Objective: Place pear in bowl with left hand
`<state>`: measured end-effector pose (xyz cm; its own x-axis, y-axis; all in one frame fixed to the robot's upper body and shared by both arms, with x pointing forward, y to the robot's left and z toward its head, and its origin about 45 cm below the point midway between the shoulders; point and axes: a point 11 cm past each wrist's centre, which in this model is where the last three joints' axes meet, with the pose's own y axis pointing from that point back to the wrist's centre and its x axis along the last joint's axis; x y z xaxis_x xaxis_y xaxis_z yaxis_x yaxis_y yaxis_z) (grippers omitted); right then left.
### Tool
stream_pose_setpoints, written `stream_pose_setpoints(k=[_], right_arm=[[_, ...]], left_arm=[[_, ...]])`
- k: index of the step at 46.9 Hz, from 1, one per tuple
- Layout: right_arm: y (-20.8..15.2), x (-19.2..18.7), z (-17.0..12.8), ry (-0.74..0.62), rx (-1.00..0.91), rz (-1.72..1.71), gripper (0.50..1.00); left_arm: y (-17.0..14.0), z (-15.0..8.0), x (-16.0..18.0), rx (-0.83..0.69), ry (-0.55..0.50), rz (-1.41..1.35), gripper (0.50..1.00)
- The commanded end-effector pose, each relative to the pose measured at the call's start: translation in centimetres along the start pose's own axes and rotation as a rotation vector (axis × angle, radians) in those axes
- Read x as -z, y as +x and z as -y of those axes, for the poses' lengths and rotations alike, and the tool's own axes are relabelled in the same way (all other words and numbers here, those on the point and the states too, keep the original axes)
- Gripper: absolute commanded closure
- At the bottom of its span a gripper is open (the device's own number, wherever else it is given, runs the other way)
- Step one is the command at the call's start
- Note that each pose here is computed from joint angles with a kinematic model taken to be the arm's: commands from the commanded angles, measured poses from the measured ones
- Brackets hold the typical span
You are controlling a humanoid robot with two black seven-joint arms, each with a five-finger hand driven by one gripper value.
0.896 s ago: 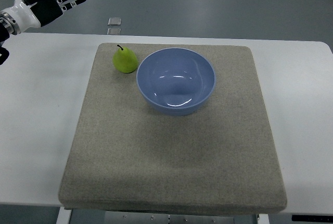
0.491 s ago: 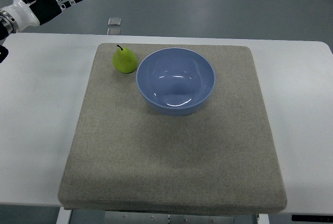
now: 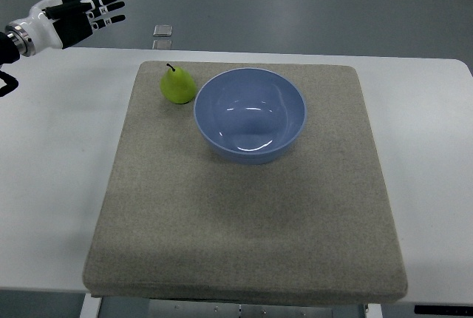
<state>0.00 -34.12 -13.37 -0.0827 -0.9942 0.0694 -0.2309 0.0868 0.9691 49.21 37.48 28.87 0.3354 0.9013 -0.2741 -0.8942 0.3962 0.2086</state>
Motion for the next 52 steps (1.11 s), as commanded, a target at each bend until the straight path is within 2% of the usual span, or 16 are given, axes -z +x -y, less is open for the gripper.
stream_pose_setpoints(k=[1, 14, 23, 36, 52], right_arm=[[0.0, 0.0, 0.0, 0.0, 0.0, 0.0, 0.574], [0.0, 0.0, 0.0, 0.0, 0.0, 0.0, 0.574], [0.0, 0.0, 0.0, 0.0, 0.0, 0.0, 0.574], [0.0, 0.0, 0.0, 0.0, 0.0, 0.0, 0.574], [0.0, 0.0, 0.0, 0.0, 0.0, 0.0, 0.574]], left_arm=[[-0.2, 0.4, -0.2, -0.004, 0.016, 0.104, 0.506], [-2.4, 1.7, -4.2, 0.02, 0.106, 0.565, 0.506], [-4.2, 3.0, -4.8, 0.044, 0.223, 0.832, 0.506], [-7.8, 4.9, -2.3, 0.171, 0.321, 1.155, 0.506], [-8.3, 5.6, -0.3, 0.203, 0.418, 1.322, 0.506]])
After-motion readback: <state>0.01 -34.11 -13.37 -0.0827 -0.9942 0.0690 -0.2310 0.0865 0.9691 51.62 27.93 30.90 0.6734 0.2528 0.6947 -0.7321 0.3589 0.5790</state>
